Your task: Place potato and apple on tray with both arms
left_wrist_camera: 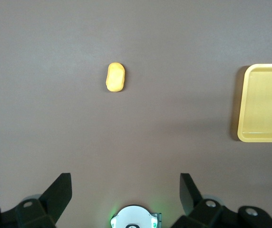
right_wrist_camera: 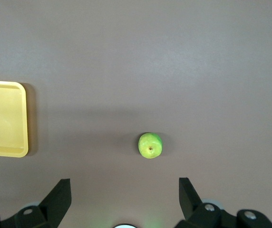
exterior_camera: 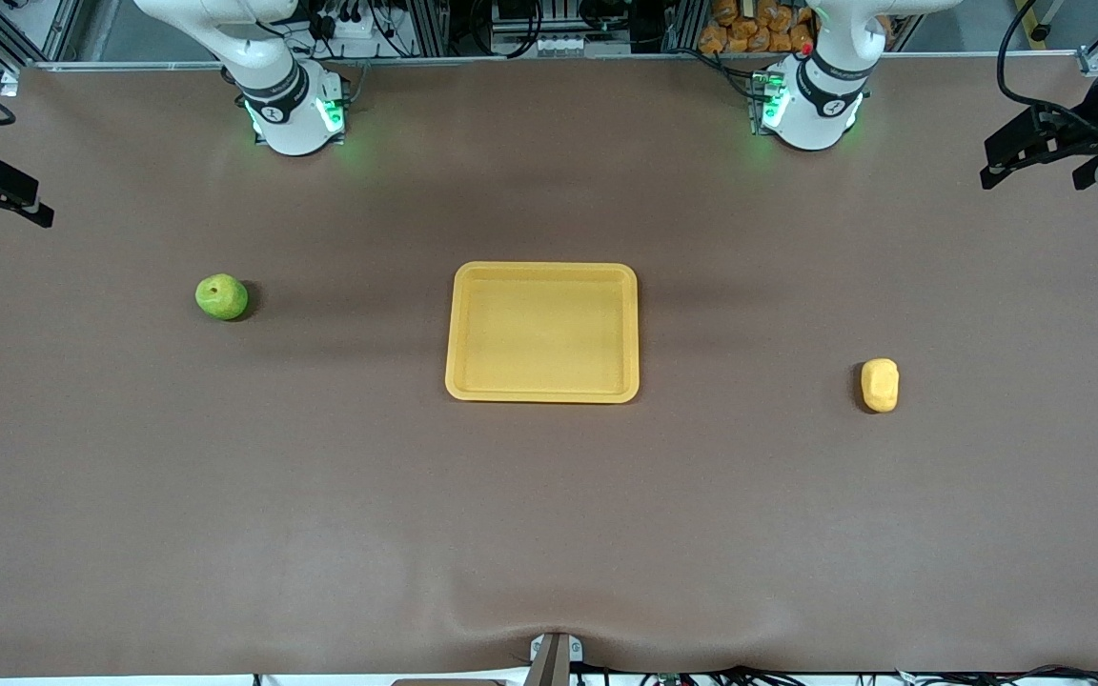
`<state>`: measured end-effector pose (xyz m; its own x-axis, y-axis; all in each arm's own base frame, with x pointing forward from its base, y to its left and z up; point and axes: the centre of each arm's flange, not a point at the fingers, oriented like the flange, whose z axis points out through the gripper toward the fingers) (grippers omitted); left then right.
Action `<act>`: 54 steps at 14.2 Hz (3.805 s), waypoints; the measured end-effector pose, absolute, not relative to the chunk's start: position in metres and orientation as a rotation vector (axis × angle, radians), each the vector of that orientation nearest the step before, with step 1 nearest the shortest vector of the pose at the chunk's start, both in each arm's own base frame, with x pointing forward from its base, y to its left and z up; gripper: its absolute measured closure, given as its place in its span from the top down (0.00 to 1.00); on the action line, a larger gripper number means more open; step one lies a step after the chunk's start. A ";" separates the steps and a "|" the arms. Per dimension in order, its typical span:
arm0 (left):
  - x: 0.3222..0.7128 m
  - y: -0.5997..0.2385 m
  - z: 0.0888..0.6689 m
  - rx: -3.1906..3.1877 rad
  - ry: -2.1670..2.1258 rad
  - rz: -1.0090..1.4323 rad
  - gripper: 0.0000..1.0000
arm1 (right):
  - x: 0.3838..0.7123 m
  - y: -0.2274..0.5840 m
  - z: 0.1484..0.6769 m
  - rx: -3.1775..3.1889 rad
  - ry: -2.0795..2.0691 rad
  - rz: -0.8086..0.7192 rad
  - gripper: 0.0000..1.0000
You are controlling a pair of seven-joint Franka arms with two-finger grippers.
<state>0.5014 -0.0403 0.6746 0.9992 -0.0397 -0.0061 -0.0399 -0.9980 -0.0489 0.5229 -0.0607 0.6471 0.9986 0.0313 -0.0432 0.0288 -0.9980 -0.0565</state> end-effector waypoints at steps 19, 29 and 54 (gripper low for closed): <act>0.525 -0.033 0.621 -3.086 0.043 0.185 1.00 | 0.585 -0.088 0.509 -3.064 0.024 0.420 1.00; 0.548 -0.026 0.558 -3.092 0.031 0.142 1.00 | 0.585 -0.097 0.427 -3.046 0.052 0.506 1.00; 0.586 0.025 0.361 -3.072 -0.024 -0.015 1.00 | 0.482 -0.099 0.270 -3.076 0.116 0.337 1.00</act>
